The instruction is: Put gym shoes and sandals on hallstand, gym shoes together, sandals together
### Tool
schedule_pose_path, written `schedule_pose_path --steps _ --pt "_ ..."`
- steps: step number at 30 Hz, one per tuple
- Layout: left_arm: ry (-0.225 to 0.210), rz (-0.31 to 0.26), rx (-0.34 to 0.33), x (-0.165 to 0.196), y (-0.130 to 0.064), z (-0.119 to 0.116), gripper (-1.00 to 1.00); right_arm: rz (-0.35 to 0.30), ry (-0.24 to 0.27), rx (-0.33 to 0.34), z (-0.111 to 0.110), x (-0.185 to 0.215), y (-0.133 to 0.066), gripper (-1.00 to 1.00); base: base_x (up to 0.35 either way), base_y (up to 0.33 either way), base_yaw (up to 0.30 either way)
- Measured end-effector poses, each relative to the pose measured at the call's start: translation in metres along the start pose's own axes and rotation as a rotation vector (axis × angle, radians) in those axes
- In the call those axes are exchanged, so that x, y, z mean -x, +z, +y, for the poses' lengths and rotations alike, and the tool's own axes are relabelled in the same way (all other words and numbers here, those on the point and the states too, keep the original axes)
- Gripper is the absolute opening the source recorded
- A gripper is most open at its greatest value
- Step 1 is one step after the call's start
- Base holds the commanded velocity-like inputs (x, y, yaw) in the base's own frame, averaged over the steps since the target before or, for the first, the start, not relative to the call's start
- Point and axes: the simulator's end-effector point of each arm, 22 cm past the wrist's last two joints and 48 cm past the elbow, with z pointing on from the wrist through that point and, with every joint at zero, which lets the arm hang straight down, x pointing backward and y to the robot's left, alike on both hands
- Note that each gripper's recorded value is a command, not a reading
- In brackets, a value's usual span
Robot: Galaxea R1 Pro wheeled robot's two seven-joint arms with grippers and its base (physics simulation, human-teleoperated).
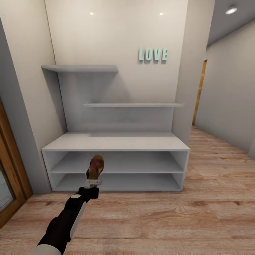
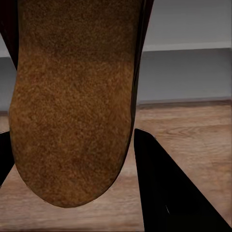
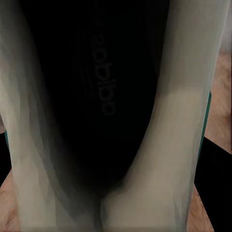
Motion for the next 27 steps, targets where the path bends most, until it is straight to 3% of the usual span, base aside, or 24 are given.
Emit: schedule_pose_path --steps 13,19,27 --pt "-0.004 0.076 -0.002 -0.039 0.021 0.0 -1.0 0.008 -0.076 -0.01 0.018 -0.02 0.004 -1.0 0.0 0.0 0.0" --pt "-0.007 0.17 -0.003 -0.07 0.028 -0.001 -1.0 0.012 -0.11 -0.014 0.026 -0.03 0.007 -1.0 0.0 0.0 0.0" --pt "-0.008 0.222 -0.004 -0.096 0.038 0.0 -1.0 0.017 -0.153 -0.021 0.036 -0.043 0.009 -1.0 0.0 0.0 0.0"
